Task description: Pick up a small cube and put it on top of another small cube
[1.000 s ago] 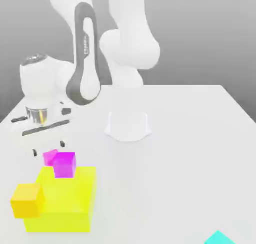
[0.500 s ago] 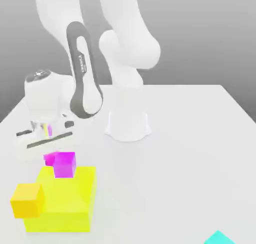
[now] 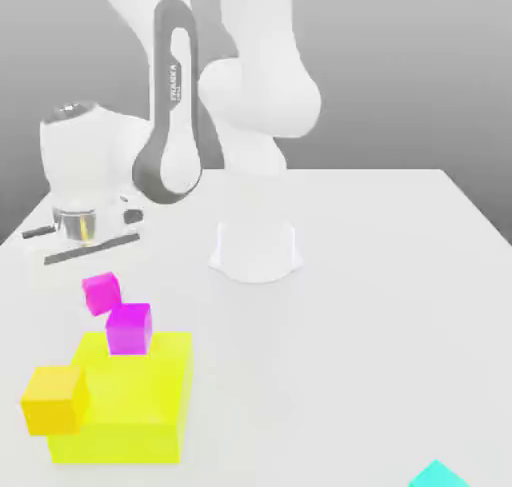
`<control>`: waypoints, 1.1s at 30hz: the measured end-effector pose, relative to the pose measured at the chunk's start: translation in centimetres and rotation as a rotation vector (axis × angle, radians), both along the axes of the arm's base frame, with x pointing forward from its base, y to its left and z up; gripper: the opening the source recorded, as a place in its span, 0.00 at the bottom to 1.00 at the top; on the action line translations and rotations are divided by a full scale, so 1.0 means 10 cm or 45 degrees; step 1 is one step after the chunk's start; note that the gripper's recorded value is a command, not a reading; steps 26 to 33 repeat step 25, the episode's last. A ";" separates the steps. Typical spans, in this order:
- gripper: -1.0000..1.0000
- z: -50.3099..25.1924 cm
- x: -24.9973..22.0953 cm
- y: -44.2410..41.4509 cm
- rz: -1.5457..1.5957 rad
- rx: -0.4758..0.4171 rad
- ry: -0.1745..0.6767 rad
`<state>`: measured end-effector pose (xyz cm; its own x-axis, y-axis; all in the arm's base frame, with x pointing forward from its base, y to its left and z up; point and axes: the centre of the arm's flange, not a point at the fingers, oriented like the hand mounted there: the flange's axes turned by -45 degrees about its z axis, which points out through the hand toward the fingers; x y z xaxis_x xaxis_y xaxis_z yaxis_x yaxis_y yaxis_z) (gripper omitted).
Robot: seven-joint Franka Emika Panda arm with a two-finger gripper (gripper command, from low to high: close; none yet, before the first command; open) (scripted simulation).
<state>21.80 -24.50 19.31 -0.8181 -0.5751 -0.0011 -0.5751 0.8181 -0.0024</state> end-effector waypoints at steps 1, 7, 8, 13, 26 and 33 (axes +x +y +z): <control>0.00 0.04 0.11 -0.01 0.032 0.003 -0.001; 0.00 0.39 0.98 -0.06 0.246 0.016 -0.007; 0.00 0.46 1.13 -0.06 0.281 0.016 -0.008; 0.00 0.86 1.82 0.03 0.443 0.012 -0.004; 1.00 0.66 2.37 0.18 0.573 -0.002 0.002; 1.00 0.66 2.37 0.18 0.573 -0.002 0.002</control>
